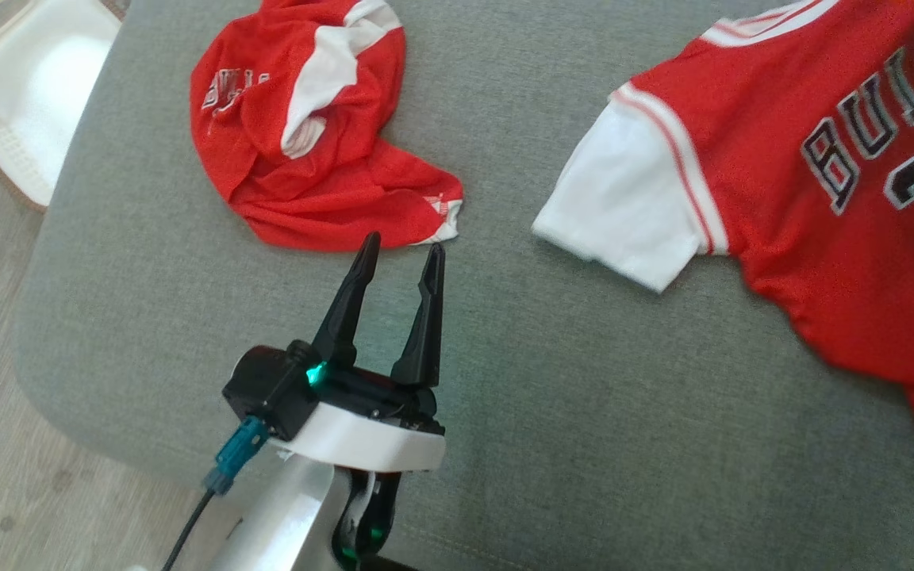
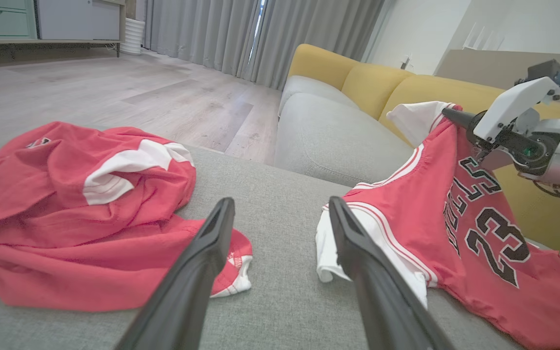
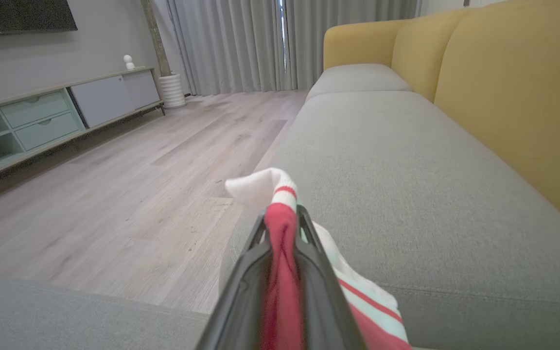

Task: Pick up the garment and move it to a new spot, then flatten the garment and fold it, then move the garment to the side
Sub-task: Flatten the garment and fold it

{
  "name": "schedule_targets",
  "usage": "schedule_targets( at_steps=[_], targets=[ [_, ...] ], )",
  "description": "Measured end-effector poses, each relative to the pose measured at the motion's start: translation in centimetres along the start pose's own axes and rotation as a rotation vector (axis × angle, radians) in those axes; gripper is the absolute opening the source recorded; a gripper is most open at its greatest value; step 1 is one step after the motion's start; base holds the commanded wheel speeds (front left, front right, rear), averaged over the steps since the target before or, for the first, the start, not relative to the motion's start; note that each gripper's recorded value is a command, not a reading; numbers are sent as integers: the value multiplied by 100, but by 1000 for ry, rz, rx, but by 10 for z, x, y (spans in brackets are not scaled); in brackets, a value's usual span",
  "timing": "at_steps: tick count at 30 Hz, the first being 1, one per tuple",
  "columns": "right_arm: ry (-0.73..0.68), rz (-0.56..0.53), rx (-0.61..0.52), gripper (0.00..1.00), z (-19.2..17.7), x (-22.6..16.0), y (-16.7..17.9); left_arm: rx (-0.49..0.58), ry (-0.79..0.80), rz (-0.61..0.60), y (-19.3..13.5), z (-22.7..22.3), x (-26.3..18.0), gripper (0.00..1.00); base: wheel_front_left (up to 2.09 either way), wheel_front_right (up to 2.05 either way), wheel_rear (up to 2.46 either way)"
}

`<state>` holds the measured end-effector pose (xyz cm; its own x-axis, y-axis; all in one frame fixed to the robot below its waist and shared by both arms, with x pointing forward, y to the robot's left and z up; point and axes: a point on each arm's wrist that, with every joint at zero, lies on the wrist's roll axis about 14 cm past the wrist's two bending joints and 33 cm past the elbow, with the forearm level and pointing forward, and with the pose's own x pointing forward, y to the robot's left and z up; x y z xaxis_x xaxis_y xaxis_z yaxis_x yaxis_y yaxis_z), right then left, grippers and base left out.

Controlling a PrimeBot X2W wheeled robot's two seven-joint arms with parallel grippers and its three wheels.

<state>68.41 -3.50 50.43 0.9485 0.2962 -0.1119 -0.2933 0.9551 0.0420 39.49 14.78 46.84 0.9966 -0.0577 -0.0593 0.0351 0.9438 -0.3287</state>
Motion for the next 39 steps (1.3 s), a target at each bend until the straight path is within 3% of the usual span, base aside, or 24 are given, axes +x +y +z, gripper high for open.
schedule_targets(
  at_steps=[1, 2, 3, 4, 12, 19, 24, 29, 39],
  targets=[
    [-16, 1, -1, 0, 4, 2, 0, 2, -1, 5, 2, 1, -1, 100, 0, 0, 0],
    [-29, 4, -7, 21, 7, 4, 1, 3, -2, 10, 3, 1, -2, 100, 0, 0, 0],
    [-33, 10, -15, 86, 8, 5, 2, 5, -3, 14, 4, 2, -2, 100, 0, 0, 0],
    [-33, 17, -19, 100, 8, 6, 5, 5, -4, 18, 5, 2, -3, 100, 0, 0, 0],
    [34, 42, -37, 100, -13, -9, 11, -1, -26, 11, 1, 9, -3, 100, 0, 0, 0],
    [59, 65, -26, 100, -30, -49, 25, 23, -78, -11, -3, 25, 2, 100, 0, 0, 0],
    [-52, 21, -12, 100, -6, -83, 11, 21, -92, -37, -11, 27, -1, 100, 0, 0, 0],
    [-137, -13, 2, 100, -4, -142, -4, 11, -108, -82, -24, 30, -5, 100, 0, 0, 0],
    [-127, -120, 99, 100, -53, -285, -21, 9, -124, -186, -58, 34, -13, 100, 0, 0, 0]
  ],
)
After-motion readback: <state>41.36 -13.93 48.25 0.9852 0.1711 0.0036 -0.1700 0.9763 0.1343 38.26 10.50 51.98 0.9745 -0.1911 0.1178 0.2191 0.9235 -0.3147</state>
